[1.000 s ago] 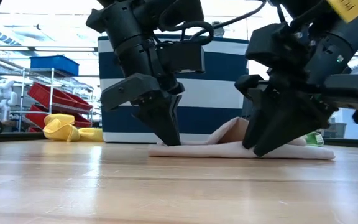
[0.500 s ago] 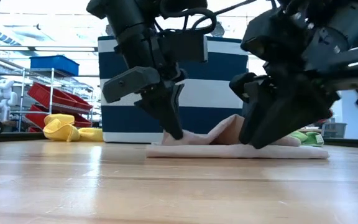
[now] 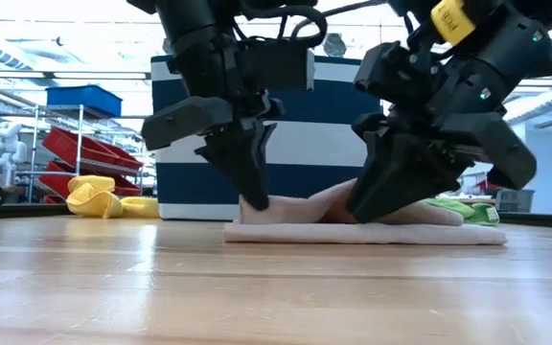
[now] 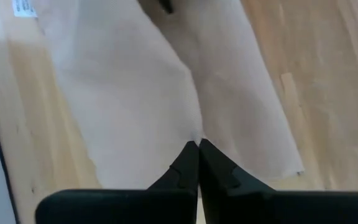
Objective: Fold towel
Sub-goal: Fold the brown towel
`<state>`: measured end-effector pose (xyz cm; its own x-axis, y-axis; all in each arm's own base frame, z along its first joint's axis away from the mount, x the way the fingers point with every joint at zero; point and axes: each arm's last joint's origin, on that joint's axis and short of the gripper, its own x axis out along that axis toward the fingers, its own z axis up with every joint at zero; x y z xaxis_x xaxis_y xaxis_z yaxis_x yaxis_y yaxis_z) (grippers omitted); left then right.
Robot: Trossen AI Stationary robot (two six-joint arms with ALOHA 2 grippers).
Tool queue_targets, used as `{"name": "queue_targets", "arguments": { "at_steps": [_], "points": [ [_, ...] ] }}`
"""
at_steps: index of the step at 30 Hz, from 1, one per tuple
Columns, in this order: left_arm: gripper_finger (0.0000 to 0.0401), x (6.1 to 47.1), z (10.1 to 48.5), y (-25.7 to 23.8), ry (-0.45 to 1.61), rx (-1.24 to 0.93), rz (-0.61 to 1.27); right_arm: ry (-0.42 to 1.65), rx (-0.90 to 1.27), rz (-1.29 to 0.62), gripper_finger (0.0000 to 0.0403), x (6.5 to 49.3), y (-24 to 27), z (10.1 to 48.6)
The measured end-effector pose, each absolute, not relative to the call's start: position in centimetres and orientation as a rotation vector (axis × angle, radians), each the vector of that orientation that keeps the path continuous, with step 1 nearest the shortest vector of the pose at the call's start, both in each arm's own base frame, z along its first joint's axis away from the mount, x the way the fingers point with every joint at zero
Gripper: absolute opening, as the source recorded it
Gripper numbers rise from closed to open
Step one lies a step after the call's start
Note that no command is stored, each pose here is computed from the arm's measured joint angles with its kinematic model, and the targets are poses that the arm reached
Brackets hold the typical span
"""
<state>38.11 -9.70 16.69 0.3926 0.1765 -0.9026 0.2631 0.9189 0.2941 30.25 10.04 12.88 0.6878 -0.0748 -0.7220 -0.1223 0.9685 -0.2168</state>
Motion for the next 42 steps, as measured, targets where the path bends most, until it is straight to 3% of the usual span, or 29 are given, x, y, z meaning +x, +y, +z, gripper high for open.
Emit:
{"name": "queue_targets", "arguments": {
  "at_steps": [11,35,42],
  "points": [
    [0.0,37.1,19.0,-11.4,1.109,0.44,-0.075,0.86,-0.232,0.005,0.01,31.0,9.6,10.4],
    [0.0,36.6,18.6,-13.8,1.102,0.418,-0.221,0.845,-0.21,-0.031,0.01,31.2,9.0,10.4],
    [0.0,37.0,18.7,-13.4,1.082,0.377,-0.262,0.895,-0.278,0.035,0.01,30.0,9.3,12.1]
  ]
}}
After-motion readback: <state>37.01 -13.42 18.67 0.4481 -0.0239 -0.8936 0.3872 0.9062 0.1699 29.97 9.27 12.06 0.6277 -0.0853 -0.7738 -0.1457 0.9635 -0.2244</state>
